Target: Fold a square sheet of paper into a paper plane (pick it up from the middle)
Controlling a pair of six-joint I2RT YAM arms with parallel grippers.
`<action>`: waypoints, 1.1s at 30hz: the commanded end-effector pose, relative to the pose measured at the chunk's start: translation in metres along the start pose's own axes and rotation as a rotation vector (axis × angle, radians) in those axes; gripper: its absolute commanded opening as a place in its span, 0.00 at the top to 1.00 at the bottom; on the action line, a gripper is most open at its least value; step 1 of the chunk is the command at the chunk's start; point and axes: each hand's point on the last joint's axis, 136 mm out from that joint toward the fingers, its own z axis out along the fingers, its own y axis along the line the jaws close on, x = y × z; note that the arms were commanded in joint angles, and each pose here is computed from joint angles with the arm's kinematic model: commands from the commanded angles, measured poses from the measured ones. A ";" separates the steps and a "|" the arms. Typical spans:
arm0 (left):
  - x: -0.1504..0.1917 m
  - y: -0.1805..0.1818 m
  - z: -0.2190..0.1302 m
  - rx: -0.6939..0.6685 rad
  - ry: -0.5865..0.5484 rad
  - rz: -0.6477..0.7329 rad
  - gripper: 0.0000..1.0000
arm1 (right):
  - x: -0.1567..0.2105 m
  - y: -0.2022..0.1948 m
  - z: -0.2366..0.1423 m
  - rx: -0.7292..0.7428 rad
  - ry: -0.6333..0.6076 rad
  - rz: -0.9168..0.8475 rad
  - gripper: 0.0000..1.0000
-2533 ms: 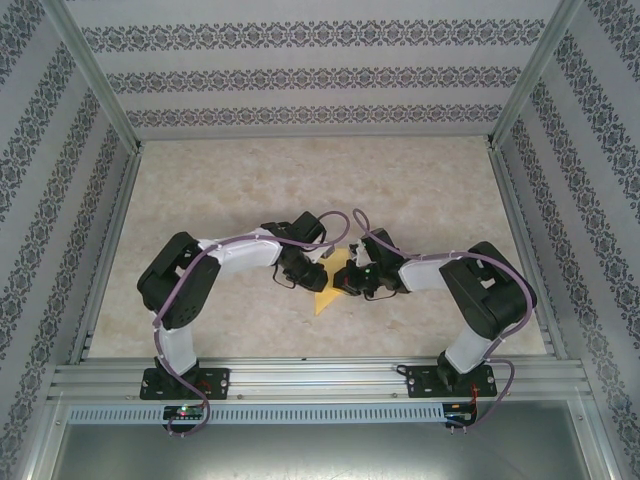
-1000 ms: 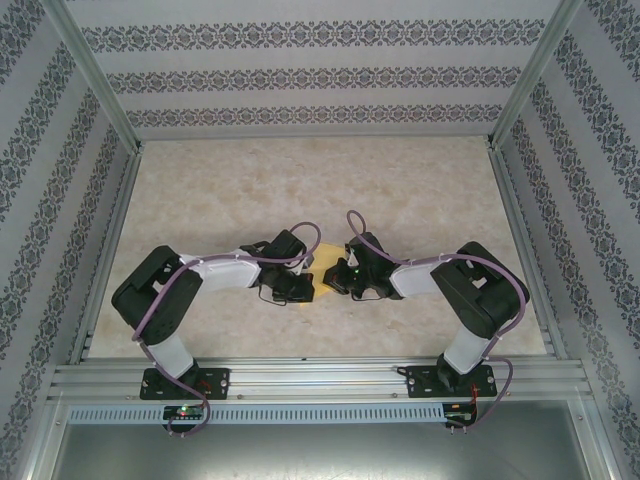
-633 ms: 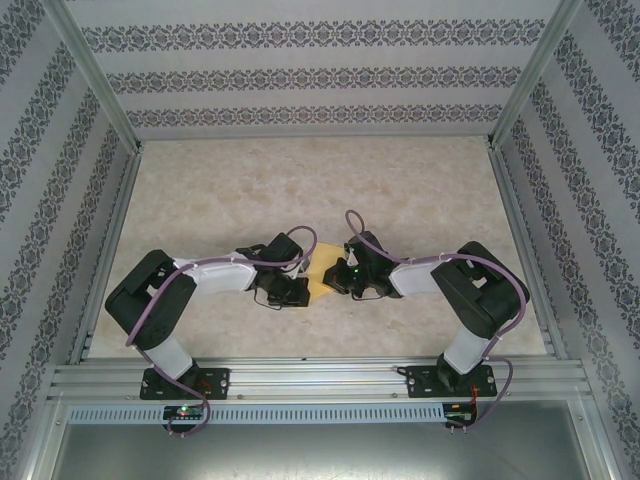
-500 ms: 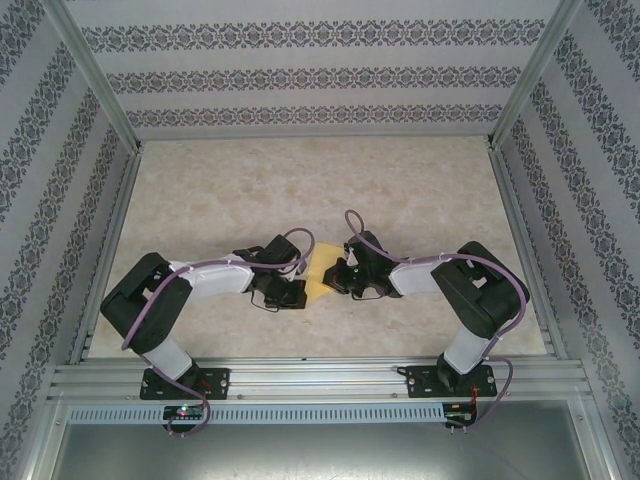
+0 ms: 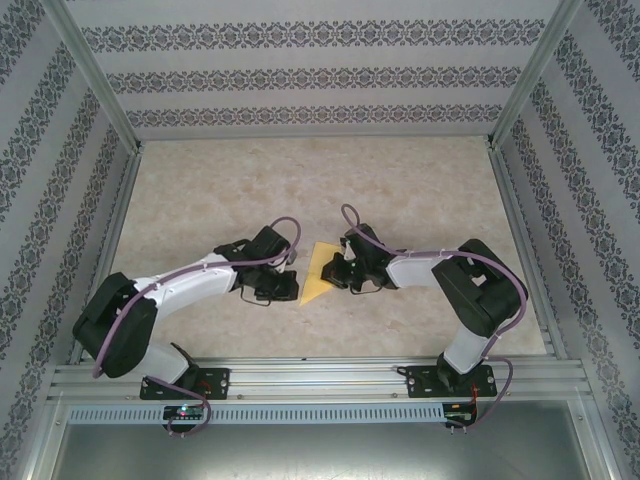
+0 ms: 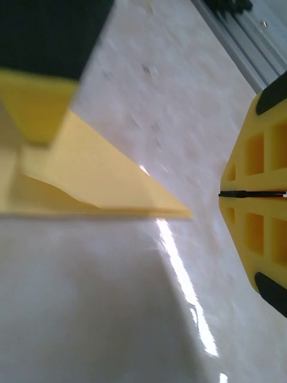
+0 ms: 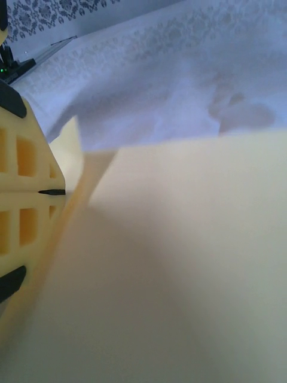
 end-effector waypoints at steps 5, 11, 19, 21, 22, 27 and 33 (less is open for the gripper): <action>-0.046 -0.007 0.021 -0.041 -0.013 0.034 0.91 | -0.014 0.007 -0.039 0.035 -0.100 -0.040 1.00; -0.057 0.008 0.042 -0.116 0.010 0.047 0.93 | -0.006 -0.031 -0.066 0.088 -0.192 0.044 0.75; -0.065 0.020 0.047 -0.148 0.007 0.049 0.93 | 0.004 -0.019 -0.051 0.008 -0.105 0.041 0.65; -0.064 0.022 0.048 -0.143 0.011 0.045 0.93 | 0.003 -0.015 -0.045 -0.009 -0.088 0.042 0.65; -0.064 0.023 0.049 -0.143 0.015 0.044 0.93 | 0.003 -0.011 -0.041 -0.022 -0.079 0.035 0.65; -0.061 0.025 0.055 -0.134 0.038 0.041 0.93 | 0.002 0.000 -0.028 -0.064 -0.049 0.029 0.64; -0.059 0.028 0.057 -0.143 0.048 0.041 0.93 | -0.002 0.005 -0.021 -0.088 -0.048 0.026 0.64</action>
